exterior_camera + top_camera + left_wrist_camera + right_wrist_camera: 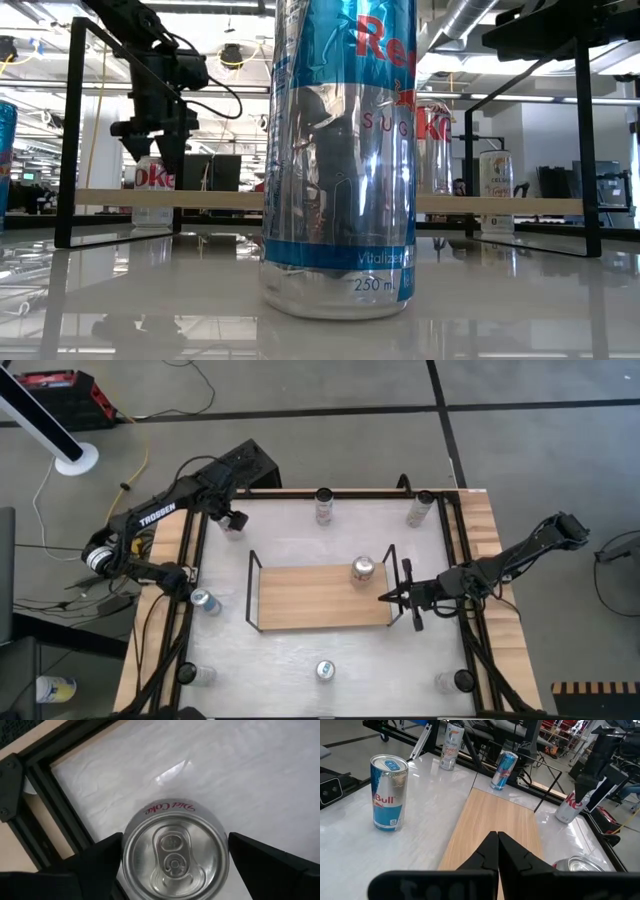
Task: Place canned beverage on shelf
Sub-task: Put the red silver soda can on the shelf aligned with the other red silver soda can
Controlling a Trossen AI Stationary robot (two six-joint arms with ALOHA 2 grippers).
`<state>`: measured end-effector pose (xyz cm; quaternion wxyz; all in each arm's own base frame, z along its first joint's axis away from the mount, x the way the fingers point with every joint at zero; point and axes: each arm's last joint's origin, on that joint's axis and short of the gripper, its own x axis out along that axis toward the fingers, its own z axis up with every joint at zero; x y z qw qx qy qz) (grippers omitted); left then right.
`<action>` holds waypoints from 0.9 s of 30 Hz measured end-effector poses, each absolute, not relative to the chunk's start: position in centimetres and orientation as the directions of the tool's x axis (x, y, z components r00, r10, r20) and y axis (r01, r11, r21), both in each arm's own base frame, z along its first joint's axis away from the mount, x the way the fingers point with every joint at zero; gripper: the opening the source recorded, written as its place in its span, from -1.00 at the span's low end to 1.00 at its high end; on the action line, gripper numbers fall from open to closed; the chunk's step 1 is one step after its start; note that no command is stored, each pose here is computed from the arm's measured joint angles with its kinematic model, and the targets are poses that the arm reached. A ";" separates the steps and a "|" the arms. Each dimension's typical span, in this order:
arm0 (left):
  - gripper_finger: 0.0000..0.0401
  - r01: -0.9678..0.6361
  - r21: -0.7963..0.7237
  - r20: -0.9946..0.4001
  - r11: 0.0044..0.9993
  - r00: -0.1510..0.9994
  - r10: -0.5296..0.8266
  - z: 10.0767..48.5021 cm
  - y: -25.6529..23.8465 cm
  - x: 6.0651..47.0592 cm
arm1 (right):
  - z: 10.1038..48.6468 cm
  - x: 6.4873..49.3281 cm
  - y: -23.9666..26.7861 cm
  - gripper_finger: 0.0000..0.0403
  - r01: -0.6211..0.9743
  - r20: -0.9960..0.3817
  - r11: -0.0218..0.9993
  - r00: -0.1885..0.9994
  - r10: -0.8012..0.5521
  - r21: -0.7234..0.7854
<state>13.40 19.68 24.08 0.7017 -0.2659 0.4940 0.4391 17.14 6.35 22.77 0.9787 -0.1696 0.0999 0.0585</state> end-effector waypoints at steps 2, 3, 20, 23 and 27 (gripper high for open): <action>0.71 -0.879 0.060 -0.926 0.473 0.128 0.355 24.1 19.7 13.4 | 22.8 17.1 6.3 -0.88 -0.148 -0.215 0.936 0.973 0.081 -0.320; 0.71 -0.879 0.060 -0.926 0.473 0.128 0.355 24.1 19.7 13.4 | 22.8 17.1 6.3 -0.88 -0.148 -0.216 0.936 0.973 0.081 -0.320; 0.38 -0.875 0.045 -0.929 0.482 0.141 0.343 24.1 19.6 13.5 | 22.8 17.1 6.4 -0.88 -0.148 -0.216 0.936 0.973 0.080 -0.320; 0.38 -0.864 0.045 -0.928 0.502 0.150 0.342 24.3 19.4 13.8 | 22.8 17.1 6.4 -0.88 -0.148 -0.216 0.936 0.973 0.080 -0.320; 0.38 -0.845 0.051 -0.916 0.532 0.173 0.362 25.2 19.2 14.5 | 22.8 17.1 6.3 -0.88 -0.147 -0.216 0.936 0.973 0.079 -0.320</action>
